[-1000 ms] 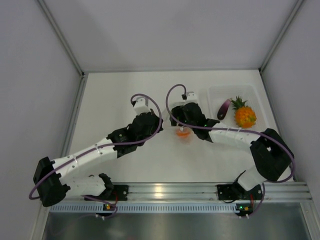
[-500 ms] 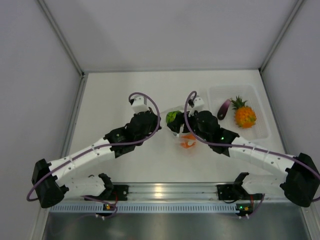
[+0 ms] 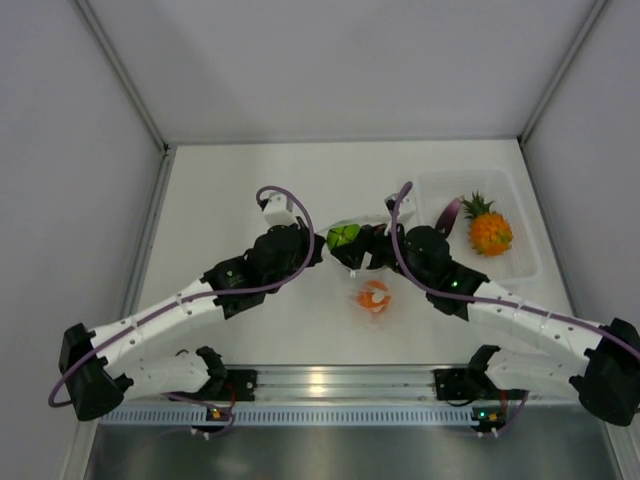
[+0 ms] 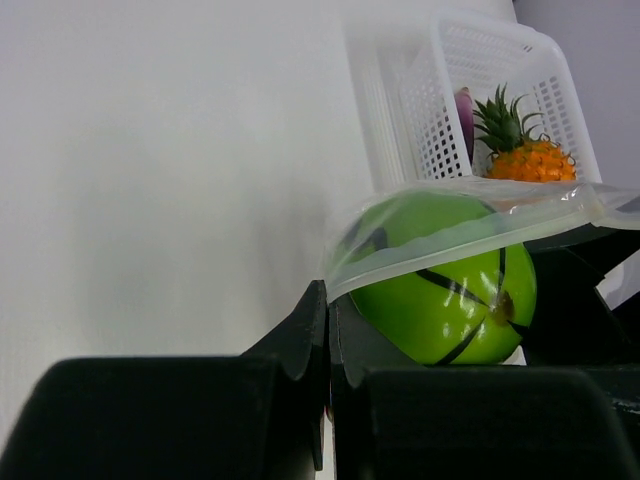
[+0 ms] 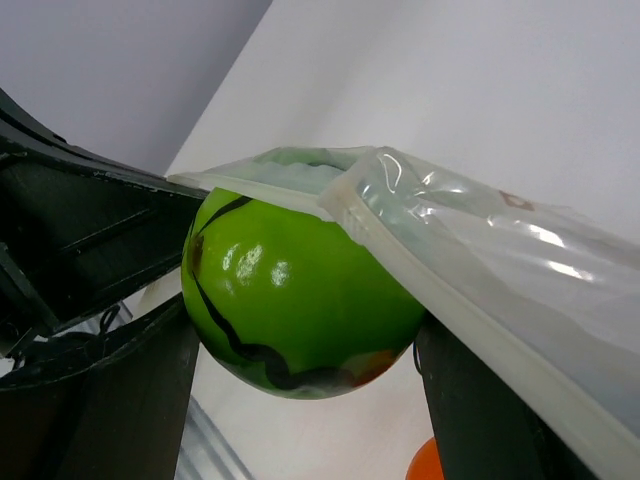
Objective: Open the zip-top bag and remove the fake food
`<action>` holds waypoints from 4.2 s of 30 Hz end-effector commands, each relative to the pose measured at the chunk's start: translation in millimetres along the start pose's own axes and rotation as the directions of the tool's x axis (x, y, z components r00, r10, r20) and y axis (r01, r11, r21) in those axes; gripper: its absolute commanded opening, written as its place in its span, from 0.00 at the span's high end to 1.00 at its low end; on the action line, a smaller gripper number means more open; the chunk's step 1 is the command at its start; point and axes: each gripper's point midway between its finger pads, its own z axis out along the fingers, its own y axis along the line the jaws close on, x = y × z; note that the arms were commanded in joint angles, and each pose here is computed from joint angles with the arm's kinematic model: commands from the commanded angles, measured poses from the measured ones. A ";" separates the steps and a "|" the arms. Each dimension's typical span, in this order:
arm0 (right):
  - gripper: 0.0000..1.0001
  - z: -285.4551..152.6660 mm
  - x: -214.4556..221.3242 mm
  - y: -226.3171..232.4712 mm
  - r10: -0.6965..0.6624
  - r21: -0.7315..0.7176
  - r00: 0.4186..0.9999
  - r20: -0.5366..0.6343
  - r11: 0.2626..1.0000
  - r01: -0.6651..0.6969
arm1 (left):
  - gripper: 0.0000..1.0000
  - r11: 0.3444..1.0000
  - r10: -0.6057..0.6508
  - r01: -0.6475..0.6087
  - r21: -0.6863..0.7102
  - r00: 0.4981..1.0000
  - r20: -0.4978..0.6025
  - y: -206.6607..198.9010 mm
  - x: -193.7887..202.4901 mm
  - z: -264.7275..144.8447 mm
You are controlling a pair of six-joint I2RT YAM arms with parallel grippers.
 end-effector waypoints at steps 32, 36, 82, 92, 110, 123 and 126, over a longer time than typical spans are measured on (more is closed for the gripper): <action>0.59 -63.8 -75.0 123.4 0.064 -0.495 0.956 0.285 0.865 0.090 | 1.00 0.993 -0.021 0.028 -0.114 0.998 0.061 38.4 9.1 -3.1; 0.60 -63.5 -83.3 121.5 0.103 -0.489 0.941 0.322 0.869 0.072 | 1.00 0.995 -0.054 0.059 -0.085 0.997 0.058 33.5 7.7 -7.0; 0.56 -82.0 -131.4 -173.4 -0.070 0.645 0.992 0.102 0.764 -0.012 | 1.00 0.974 0.014 0.008 -0.225 0.996 0.093 77.4 -30.4 -52.4; 0.49 -38.0 -111.2 -318.7 0.079 0.825 0.995 0.053 0.558 -0.088 | 1.00 0.982 0.097 -0.092 -0.166 0.995 0.020 60.9 -42.9 -57.1; 0.01 -51.9 -139.5 -265.7 0.097 0.745 0.990 0.099 0.652 -0.139 | 1.00 0.988 0.121 -0.126 -0.088 0.991 -0.063 25.5 -53.2 -46.6; 0.45 -47.7 -99.2 41.5 -0.004 0.000 0.999 0.036 1.000 0.004 | 1.00 0.993 -0.115 0.115 -0.007 0.993 -0.012 -3.9 -51.7 -20.7; 0.48 -38.6 -83.6 53.7 -0.029 0.008 1.000 -0.001 1.000 0.029 | 1.00 0.986 -0.167 0.167 0.011 0.986 0.002 -10.9 -54.0 -14.2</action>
